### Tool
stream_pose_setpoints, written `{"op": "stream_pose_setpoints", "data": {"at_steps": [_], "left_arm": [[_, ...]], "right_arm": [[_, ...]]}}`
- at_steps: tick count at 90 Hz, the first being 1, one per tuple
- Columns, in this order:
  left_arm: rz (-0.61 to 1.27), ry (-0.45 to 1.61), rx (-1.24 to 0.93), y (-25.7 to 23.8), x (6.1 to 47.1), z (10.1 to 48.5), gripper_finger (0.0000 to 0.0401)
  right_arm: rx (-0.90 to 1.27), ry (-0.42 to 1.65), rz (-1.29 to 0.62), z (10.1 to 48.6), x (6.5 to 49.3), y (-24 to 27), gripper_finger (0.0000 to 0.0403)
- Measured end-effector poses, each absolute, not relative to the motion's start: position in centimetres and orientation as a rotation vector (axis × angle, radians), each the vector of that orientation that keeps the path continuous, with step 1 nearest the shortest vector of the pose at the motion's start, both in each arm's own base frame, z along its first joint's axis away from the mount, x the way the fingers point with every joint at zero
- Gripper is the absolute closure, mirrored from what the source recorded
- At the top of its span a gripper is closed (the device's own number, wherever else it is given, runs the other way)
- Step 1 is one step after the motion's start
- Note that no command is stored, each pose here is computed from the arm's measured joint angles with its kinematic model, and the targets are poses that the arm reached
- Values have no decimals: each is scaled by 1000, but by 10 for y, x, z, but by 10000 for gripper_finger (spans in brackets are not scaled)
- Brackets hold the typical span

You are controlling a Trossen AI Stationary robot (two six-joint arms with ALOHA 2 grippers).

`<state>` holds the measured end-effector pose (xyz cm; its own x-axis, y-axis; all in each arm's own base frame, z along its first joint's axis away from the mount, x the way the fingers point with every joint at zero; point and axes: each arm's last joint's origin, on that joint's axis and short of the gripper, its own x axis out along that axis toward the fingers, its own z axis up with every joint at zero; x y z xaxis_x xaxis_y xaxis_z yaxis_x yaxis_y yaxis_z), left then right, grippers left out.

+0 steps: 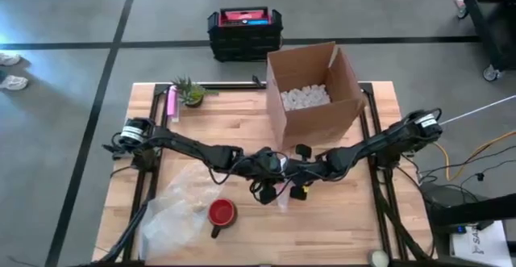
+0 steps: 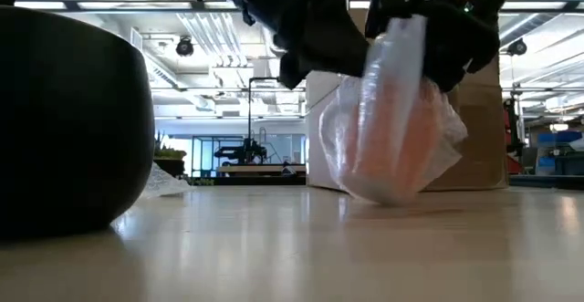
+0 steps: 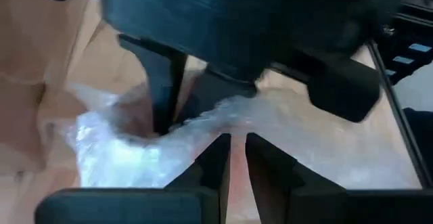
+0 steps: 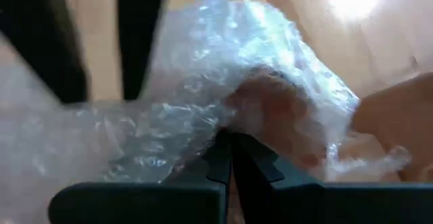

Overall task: Wrap mug
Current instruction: Wrap the orange mug with the right transparent bubble wrap

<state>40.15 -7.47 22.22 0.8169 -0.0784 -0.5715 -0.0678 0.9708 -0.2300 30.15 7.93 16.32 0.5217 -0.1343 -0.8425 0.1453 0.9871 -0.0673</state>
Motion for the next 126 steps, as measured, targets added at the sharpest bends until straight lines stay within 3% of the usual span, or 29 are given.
{"op": "stream_pose_setpoints", "data": {"at_steps": [21, 41, 79, 100, 126], "left_arm": [[-4, 687, -283, -76, 390, 203, 365], [-42, 698, -260, -80, 386, 209, 365], [-69, 867, -282, -92, 364, 230, 365], [-102, 775, -286, -95, 354, 259, 365], [-88, 723, -202, -95, 364, 244, 365]], "right_arm": [[3, 985, -111, 173, 307, 88, 403], [-37, 916, -30, 196, 317, 107, 403], [-3, 927, 24, 185, 326, 117, 403], [-15, 928, 24, 174, 334, 117, 403], [-44, 924, 37, 191, 334, 115, 403]]}}
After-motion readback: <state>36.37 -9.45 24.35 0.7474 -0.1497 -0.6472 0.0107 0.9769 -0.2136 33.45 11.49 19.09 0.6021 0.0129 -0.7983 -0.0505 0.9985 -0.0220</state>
